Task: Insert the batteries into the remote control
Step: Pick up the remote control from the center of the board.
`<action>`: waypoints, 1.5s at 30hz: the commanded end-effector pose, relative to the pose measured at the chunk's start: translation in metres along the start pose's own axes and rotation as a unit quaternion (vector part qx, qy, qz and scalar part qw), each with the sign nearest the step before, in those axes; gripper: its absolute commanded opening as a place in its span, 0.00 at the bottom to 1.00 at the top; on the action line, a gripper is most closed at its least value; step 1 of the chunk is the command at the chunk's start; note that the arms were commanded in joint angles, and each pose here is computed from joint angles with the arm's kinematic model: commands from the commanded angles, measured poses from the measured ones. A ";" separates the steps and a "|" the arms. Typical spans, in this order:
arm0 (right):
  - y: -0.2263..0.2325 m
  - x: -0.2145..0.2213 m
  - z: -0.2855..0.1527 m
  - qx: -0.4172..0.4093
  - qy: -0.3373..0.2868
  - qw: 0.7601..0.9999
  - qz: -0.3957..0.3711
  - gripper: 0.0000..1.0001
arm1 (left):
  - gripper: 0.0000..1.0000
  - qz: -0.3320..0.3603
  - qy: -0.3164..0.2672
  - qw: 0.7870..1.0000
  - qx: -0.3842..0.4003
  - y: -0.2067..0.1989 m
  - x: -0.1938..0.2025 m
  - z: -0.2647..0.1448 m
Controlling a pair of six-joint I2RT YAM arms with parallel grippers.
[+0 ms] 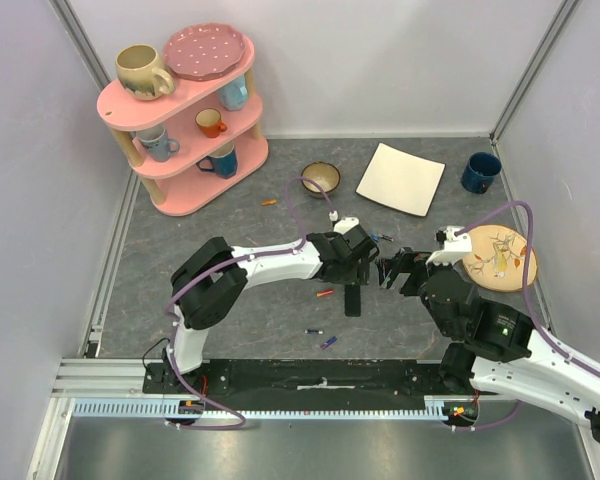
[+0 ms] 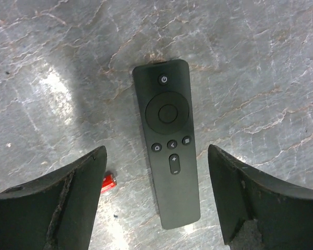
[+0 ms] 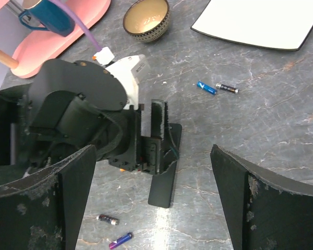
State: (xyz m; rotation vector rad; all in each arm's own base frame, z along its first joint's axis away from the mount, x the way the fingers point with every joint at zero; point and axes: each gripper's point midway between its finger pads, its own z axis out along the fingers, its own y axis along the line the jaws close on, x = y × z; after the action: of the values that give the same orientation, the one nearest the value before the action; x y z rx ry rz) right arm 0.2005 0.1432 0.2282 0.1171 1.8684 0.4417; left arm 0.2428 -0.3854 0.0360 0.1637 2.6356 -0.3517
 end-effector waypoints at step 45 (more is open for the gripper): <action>0.001 -0.012 -0.016 -0.026 -0.004 0.999 0.038 0.98 | 0.63 0.045 0.041 0.988 -0.141 0.025 0.030 0.055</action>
State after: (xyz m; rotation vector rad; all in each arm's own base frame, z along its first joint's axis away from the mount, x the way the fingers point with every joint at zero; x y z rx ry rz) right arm 0.1899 0.1407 0.2247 0.1272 1.8841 0.5121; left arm 0.2610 -0.3981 0.0161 0.1834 2.6331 -0.1062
